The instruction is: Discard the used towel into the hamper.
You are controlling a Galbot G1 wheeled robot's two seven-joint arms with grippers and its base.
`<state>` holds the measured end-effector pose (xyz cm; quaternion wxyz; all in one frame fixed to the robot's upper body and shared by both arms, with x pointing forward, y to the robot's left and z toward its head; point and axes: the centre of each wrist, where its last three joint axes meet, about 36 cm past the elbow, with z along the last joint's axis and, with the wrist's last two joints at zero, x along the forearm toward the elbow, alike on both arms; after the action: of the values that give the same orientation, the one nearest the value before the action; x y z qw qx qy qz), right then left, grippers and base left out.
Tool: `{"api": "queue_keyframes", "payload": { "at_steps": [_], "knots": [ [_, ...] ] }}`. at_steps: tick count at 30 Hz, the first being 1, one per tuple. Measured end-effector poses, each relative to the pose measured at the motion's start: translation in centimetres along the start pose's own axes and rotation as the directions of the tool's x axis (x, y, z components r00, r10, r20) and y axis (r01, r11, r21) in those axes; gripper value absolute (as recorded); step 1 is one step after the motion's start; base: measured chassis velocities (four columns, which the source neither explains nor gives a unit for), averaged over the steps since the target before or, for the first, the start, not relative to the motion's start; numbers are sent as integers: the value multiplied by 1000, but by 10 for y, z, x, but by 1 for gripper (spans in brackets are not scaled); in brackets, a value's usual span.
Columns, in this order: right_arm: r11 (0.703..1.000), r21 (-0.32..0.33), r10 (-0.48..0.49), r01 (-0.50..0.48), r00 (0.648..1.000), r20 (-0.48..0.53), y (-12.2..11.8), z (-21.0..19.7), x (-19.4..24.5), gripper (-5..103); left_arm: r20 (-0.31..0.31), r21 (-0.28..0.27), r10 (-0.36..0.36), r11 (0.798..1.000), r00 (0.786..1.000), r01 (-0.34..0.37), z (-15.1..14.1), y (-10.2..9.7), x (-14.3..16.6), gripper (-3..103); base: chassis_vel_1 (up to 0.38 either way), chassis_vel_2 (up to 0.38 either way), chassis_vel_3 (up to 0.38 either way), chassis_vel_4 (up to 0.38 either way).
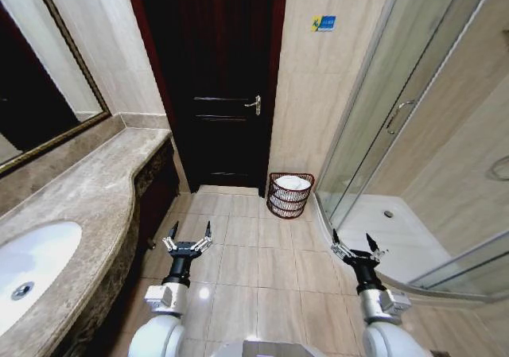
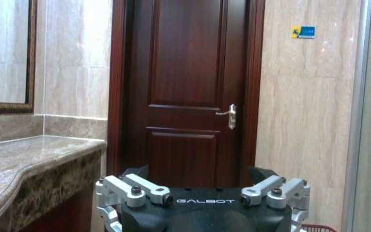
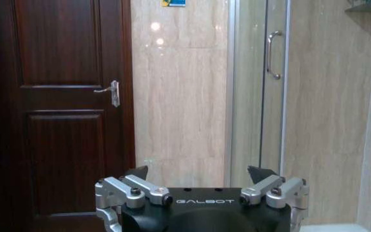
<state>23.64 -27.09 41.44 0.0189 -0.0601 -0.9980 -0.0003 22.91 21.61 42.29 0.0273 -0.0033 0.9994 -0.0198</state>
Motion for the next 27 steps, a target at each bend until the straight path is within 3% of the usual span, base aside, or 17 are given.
{"api": "queue_keyframes", "payload": {
  "at_steps": [27],
  "knots": [
    [1000,1,-1,1,1000,1,0,0,0,100,1,-1,0,1000,1000,0,0,0,0,100,0,0,0,0]
  ]
}}
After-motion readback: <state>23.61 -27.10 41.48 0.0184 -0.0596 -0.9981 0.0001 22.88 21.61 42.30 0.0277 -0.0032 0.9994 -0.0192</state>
